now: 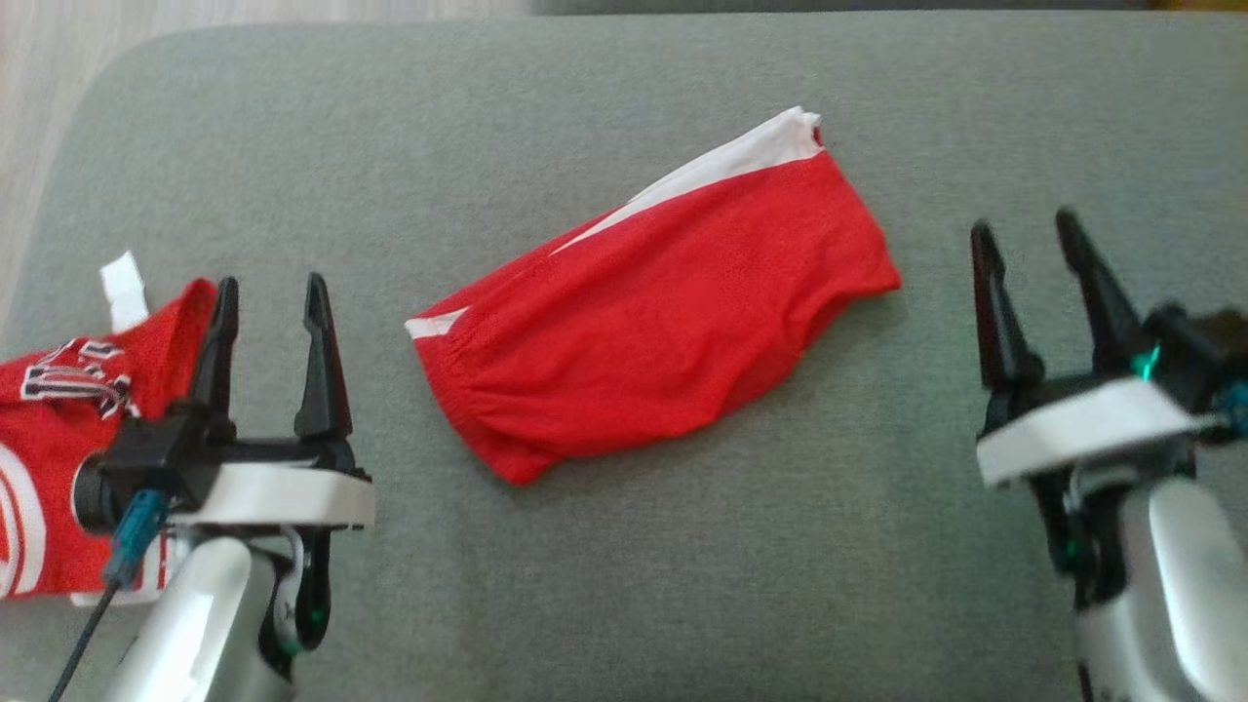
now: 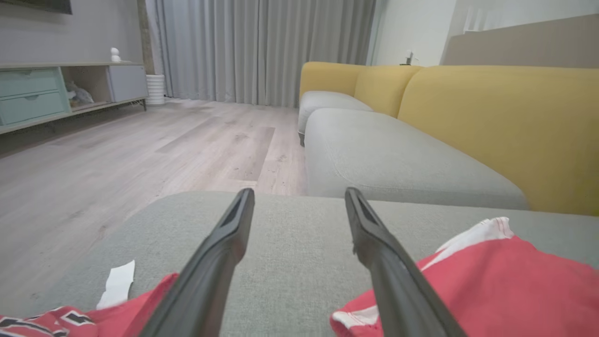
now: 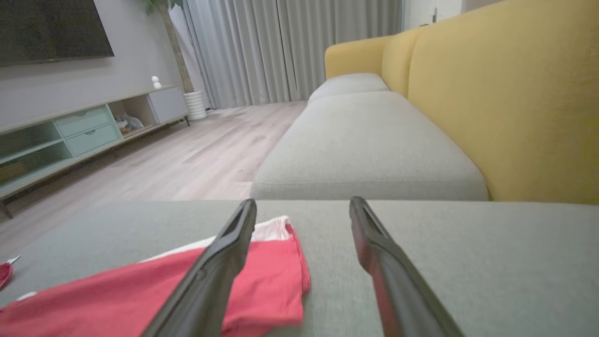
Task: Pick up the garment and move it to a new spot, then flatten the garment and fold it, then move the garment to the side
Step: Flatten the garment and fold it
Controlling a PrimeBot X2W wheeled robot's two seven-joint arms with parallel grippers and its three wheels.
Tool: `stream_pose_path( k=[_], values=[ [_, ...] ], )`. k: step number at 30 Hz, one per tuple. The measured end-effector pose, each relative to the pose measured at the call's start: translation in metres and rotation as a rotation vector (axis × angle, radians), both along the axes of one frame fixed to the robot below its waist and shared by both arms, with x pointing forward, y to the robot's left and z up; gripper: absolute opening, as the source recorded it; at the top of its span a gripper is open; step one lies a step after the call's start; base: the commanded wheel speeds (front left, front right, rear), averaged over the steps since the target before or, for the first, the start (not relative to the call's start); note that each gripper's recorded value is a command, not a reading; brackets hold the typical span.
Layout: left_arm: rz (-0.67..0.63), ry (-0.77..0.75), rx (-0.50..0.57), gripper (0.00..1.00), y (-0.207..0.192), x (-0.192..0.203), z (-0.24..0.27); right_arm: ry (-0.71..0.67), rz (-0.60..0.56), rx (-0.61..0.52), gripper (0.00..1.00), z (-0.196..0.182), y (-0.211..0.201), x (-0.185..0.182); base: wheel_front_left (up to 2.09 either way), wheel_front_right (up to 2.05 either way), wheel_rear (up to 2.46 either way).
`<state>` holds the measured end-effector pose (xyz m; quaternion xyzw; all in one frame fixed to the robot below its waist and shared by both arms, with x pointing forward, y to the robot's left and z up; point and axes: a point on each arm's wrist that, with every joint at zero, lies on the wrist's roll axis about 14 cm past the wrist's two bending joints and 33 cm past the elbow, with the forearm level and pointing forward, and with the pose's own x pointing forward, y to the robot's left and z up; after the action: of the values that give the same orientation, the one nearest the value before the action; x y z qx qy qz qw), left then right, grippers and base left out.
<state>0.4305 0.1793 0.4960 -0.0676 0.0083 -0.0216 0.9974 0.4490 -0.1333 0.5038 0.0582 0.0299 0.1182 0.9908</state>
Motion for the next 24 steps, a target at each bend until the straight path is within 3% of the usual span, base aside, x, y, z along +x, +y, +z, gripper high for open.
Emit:
stream_pose_path(
  k=[10, 24],
  values=[
    [-0.051, 0.127, 0.028, 1.00, -0.016, -0.027, -0.028, 0.085, -0.058, 0.000, 1.00, -0.002, -0.016, -0.057, 0.00, 0.00, 0.00],
    [-0.046, 0.135, 0.027, 1.00, -0.016, -0.029, -0.030, 0.105, -0.074, 0.002, 1.00, -0.002, -0.018, -0.061, 0.00, 0.00, 0.00]
  ],
)
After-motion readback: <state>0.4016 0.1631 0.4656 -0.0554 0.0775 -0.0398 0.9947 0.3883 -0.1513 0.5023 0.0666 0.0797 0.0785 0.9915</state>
